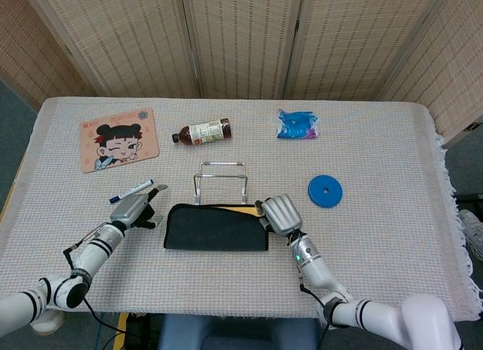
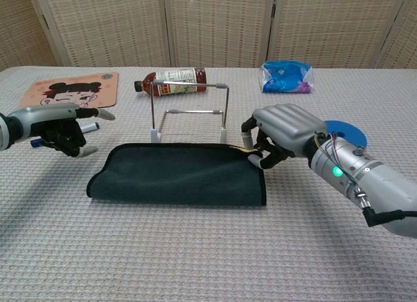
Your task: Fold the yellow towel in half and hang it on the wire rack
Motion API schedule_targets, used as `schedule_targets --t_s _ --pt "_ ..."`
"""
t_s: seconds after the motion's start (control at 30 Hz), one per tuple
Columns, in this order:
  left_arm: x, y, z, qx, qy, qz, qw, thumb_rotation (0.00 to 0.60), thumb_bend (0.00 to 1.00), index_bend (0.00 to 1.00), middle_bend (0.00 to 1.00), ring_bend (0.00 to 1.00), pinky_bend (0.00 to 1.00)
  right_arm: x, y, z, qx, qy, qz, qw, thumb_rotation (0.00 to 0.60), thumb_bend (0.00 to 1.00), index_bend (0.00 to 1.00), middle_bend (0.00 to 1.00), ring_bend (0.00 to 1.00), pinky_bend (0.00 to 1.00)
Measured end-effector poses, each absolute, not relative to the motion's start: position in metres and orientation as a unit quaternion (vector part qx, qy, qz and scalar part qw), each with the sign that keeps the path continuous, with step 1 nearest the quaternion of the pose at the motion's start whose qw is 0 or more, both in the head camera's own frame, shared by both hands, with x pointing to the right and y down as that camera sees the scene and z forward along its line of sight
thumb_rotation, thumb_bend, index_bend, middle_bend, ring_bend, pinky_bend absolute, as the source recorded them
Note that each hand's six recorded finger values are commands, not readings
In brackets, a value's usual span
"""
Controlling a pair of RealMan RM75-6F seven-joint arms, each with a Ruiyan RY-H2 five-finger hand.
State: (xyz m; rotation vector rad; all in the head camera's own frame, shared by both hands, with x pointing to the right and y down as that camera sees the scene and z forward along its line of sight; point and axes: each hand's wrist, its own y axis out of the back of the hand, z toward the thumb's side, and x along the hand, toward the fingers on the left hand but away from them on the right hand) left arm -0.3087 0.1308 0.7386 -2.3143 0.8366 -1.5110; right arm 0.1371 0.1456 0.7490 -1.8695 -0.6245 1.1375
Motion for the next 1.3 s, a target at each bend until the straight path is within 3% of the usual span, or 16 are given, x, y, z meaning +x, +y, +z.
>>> schedule_targets --t_s 0.37,0.53,0.73,0.87,1.1,1.3 --pt "-0.327 0.138 0.709 -0.792 0.33 -0.496 0.134 0.6 0.48 0.06 0.98 0.85 0.98 0.129 0.132 0.75 -0.735 -0.243 0.448 0.448 0.6 0.54 0.65 0.9 0.97 1.0" --pt "-0.334 0.144 0.697 -0.793 0.335 -0.489 0.14 0.6 0.47 0.06 0.98 0.85 0.98 0.129 0.132 0.75 -0.733 -0.235 0.447 0.455 0.6 0.47 0.3 0.88 0.97 1.0" --pt "-0.339 0.152 0.686 -0.794 0.337 -0.485 0.145 0.6 0.47 0.05 0.98 0.85 0.98 0.133 0.131 0.746 -0.731 -0.236 0.442 0.463 0.6 0.34 0.1 0.88 0.97 1.0" --pt "-0.343 0.155 0.68 -0.793 0.34 -0.483 0.148 0.6 0.47 0.05 0.98 0.85 0.98 0.136 0.128 0.739 -0.73 -0.239 0.431 0.473 0.6 0.32 0.1 0.86 0.97 1.0" --pt "-0.35 0.157 0.671 -0.79 0.344 -0.484 0.152 0.6 0.47 0.05 0.98 0.85 0.98 0.144 0.131 0.72 -0.734 -0.207 0.387 0.518 0.6 0.3 0.38 0.86 0.97 1.0" --pt "-0.351 0.161 0.667 -0.789 0.344 -0.486 0.153 0.6 0.47 0.05 0.98 0.85 0.98 0.159 0.142 0.711 -0.729 -0.127 0.35 0.575 0.6 0.18 0.43 0.86 0.97 1.0"
